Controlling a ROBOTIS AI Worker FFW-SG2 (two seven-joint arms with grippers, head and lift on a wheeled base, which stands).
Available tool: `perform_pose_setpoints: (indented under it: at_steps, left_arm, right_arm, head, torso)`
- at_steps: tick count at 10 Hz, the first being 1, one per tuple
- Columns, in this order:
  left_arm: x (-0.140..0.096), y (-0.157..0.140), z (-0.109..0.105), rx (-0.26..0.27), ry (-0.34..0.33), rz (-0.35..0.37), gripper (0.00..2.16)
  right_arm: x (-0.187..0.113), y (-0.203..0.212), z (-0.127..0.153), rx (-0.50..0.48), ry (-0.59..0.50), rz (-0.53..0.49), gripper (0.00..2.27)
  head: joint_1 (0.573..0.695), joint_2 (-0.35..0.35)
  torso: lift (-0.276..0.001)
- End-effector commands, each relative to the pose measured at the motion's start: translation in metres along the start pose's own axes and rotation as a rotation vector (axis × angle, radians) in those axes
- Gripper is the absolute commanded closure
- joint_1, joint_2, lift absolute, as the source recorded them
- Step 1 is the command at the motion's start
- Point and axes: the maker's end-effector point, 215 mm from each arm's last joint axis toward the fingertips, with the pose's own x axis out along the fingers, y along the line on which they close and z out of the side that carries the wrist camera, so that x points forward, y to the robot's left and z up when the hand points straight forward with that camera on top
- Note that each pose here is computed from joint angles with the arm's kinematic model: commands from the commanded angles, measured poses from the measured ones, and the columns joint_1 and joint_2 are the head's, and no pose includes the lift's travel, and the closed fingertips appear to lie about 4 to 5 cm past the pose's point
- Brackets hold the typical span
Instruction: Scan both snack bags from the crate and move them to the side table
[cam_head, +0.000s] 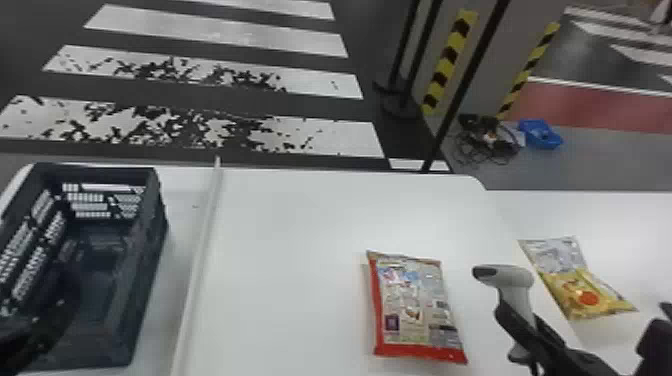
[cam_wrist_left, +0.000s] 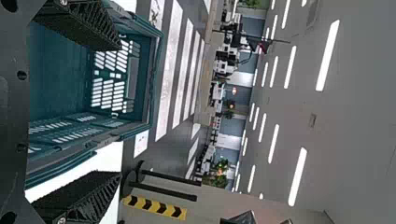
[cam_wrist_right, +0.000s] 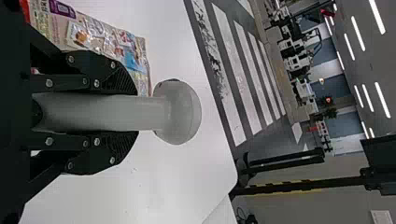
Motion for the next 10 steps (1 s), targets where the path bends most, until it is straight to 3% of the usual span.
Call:
perform_pose_setpoints:
  at_steps: [1,3,6,8,10]
  left_arm:
    - [0.000,0.000,0.001,0.003,-0.002,0.000,0.04]
    - [0.000,0.003,0.006,-0.006,-0.013,-0.001,0.04]
    - [0.000,0.005,0.004,-0.007,-0.010,0.004,0.04]
    - [0.001,0.005,0.005,-0.006,-0.011,0.004,0.04]
    - [0.001,0.004,0.004,-0.003,-0.011,0.004,0.04]
  right_arm:
    - [0.003,0.016,-0.019,0.007,0.036,0.022,2.24]
    - [0.013,0.027,-0.054,-0.028,0.092,0.033,2.24]
    - [0.015,0.031,-0.076,-0.033,0.120,0.050,2.24]
    - [0.020,0.030,-0.064,-0.046,0.096,0.054,2.24]
    - [0.034,0.019,-0.023,-0.091,0.035,0.042,2.25]
  head:
    - [0.695,-0.205]
    - [0.695,-0.156]
    - [0.695,-0.117]
    - [0.695,-0.107]
    - [0.695,-0.112]
  torso:
    - [-0.095]
    - [-0.095]
    - [-0.095]
    - [-0.095]
    - [-0.095]
